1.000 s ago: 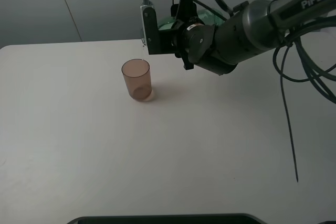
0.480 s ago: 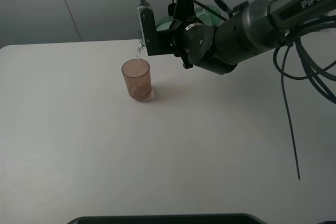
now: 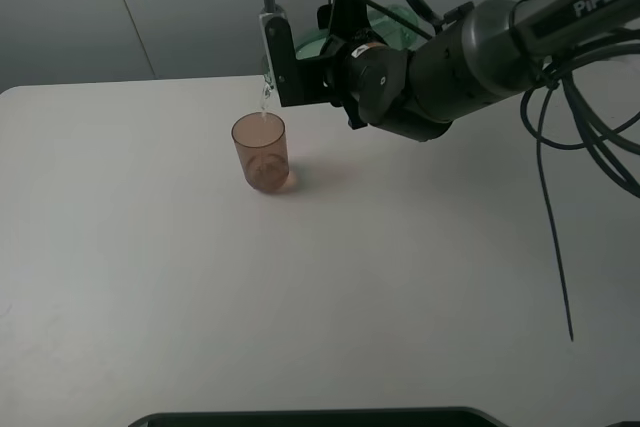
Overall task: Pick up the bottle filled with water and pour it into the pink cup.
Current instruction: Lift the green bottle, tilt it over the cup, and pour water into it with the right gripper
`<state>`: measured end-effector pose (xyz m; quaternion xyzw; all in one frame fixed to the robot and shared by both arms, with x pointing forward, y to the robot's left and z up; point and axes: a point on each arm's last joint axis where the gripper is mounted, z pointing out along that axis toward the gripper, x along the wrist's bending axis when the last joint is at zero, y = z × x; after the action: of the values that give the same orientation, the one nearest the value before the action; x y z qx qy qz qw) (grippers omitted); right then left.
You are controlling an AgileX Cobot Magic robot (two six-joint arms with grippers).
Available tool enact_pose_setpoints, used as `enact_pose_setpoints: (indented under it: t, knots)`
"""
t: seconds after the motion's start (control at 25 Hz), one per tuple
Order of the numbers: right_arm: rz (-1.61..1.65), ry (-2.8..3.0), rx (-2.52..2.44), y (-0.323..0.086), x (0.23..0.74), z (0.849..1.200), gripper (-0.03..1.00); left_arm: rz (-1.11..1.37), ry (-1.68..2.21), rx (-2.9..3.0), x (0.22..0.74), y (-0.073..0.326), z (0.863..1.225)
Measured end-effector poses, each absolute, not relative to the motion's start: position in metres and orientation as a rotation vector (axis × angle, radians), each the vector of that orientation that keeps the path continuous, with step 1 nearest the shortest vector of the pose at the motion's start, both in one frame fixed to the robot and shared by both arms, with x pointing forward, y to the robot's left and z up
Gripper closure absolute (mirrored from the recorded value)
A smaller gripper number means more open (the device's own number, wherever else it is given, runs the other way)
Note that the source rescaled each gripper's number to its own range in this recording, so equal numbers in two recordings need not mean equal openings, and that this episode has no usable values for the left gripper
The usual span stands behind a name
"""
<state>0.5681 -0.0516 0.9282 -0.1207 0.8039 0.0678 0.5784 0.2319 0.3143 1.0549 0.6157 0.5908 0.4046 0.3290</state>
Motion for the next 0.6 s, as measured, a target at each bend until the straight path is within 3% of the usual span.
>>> enact_pose_setpoints:
  t: [0.6]
  knots:
    - [0.157,1.865,-0.303,-0.0507,0.5682,0.9293,0.96,1.059,1.546,1.611,0.2319,0.3143,1.0549]
